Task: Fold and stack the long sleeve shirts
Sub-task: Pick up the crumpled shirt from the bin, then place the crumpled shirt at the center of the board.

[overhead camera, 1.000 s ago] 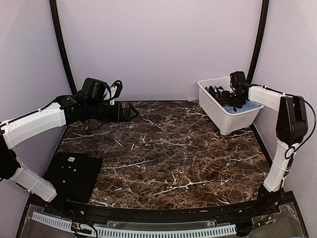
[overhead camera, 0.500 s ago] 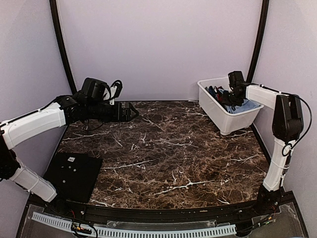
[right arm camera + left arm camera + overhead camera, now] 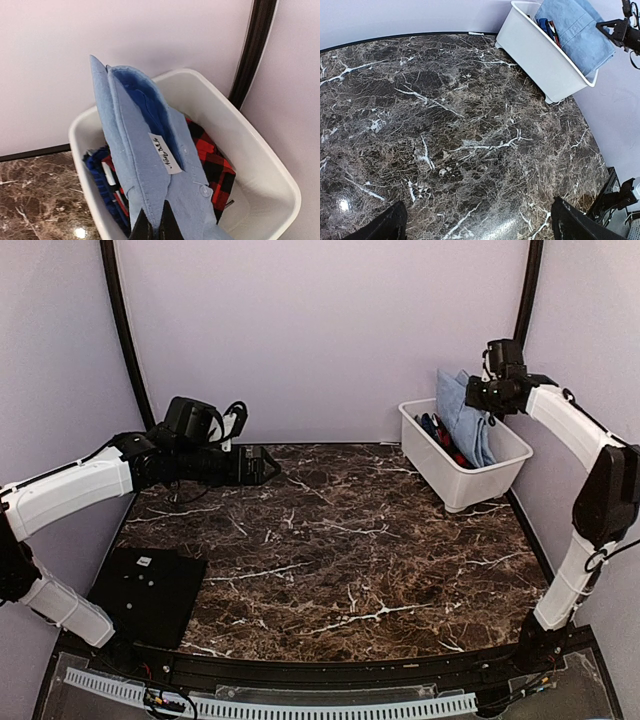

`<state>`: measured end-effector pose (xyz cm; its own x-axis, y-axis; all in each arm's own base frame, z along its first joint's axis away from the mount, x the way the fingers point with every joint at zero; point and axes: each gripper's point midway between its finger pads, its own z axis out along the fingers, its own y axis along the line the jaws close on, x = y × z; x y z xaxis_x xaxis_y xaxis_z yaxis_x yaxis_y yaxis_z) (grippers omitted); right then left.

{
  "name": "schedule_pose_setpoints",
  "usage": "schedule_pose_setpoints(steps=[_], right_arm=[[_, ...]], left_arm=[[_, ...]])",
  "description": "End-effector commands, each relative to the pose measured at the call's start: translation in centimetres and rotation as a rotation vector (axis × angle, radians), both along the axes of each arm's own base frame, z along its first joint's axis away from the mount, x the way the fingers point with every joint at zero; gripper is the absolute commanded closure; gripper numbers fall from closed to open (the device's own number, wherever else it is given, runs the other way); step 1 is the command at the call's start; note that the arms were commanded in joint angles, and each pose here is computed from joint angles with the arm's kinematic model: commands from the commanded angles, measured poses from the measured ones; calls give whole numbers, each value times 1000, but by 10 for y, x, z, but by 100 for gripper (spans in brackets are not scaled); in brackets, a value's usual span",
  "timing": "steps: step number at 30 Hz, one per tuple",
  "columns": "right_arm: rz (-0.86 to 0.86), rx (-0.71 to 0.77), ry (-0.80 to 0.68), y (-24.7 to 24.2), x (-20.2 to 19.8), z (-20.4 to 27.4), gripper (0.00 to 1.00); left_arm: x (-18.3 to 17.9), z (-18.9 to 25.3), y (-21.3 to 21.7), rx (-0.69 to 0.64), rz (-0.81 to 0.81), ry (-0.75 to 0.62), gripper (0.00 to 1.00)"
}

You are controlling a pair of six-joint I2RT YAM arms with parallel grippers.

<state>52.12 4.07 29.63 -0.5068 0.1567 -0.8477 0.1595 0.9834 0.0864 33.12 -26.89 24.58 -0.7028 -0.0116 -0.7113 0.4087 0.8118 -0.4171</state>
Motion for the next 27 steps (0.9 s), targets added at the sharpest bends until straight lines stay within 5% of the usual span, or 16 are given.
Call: schedule_pose_setpoints(steps=[1, 17, 27], right_arm=[[129, 67, -233, 27, -22, 104, 100], [613, 238, -401, 162, -127, 192, 100], [1045, 603, -131, 268, -185, 111, 100]], left_arm=[[3, 10, -3, -37, -6, -12, 1], [3, 6, -9, -63, -17, 1, 1], [11, 9, 27, 3, 173, -24, 1]])
